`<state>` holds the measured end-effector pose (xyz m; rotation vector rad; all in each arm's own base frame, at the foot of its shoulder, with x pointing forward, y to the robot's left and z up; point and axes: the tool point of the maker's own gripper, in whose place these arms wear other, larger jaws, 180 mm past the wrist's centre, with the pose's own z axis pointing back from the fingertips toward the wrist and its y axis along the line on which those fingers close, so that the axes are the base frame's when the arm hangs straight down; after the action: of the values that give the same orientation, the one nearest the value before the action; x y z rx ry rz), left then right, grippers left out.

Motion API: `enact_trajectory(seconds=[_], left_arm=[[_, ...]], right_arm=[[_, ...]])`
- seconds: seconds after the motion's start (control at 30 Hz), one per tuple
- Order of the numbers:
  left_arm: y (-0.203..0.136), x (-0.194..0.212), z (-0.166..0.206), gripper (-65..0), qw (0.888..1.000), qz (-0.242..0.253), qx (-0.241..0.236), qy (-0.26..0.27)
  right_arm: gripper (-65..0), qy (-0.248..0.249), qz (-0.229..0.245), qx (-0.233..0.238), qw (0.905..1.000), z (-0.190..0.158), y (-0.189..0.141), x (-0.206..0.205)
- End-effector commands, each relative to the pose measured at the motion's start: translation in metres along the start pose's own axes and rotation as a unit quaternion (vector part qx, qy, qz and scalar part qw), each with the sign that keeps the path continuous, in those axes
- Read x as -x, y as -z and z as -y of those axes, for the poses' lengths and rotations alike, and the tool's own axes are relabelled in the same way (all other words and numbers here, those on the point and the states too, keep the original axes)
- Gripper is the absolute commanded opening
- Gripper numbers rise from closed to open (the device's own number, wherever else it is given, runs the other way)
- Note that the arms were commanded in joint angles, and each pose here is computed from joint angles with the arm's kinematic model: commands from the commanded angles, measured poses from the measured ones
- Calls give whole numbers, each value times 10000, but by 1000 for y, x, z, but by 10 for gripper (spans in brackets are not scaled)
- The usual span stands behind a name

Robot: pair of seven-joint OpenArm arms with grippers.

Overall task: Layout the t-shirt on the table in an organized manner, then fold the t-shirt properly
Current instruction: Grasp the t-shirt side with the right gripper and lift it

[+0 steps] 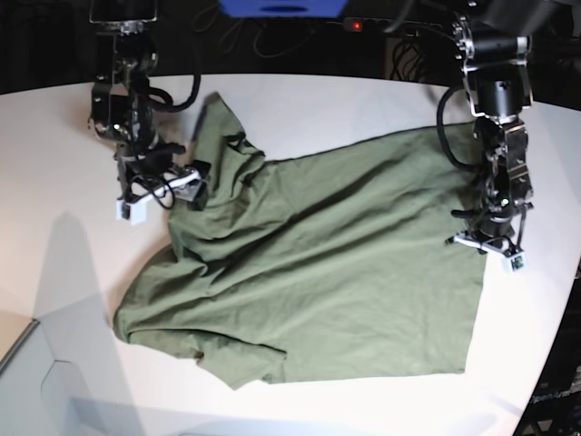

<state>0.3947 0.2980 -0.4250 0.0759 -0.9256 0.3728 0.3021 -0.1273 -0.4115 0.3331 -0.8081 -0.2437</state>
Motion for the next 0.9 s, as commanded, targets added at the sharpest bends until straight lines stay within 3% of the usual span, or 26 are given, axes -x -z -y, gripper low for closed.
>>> enact_trajectory(seconds=[0.0, 0.07, 0.17, 0.33, 0.5, 0.67, 0.77, 0.87], left_arm=[[0, -21, 1, -648, 9997, 228, 8, 9], [0, -19, 1, -648, 9998, 211, 10, 8], [0, -19, 0, -648, 9998, 214, 4, 13], [-1, -18, -1, -648, 9998, 201, -4, 10], [-1, -19, -2, -648, 9998, 206, -12, 10], [-2, -10, -4, -648, 9999, 123, -27, 49], [-3, -8, -3, -648, 9999, 105, -27, 64], [-5, -11, -3, -648, 9998, 151, -19, 108]], right_arm=[[-149, -75, 78, -384, 9992, -18, -1, -6], [-181, -166, 75, -706, 9973, -32, -1, -6], [-314, -249, 134, -917, 9954, -41, -1, -9], [-650, -329, 265, -1137, 9926, -53, 10, -27], [-650, -392, 745, -1090, 9905, -52, -3, -63], [-650, -1154, 1078, -1580, 9747, -110, -6, -94], [-650, -1933, 1044, -1750, 9598, -152, 5, -97], [-650, -2678, 1030, -2083, 9350, -212, 18, -99]])
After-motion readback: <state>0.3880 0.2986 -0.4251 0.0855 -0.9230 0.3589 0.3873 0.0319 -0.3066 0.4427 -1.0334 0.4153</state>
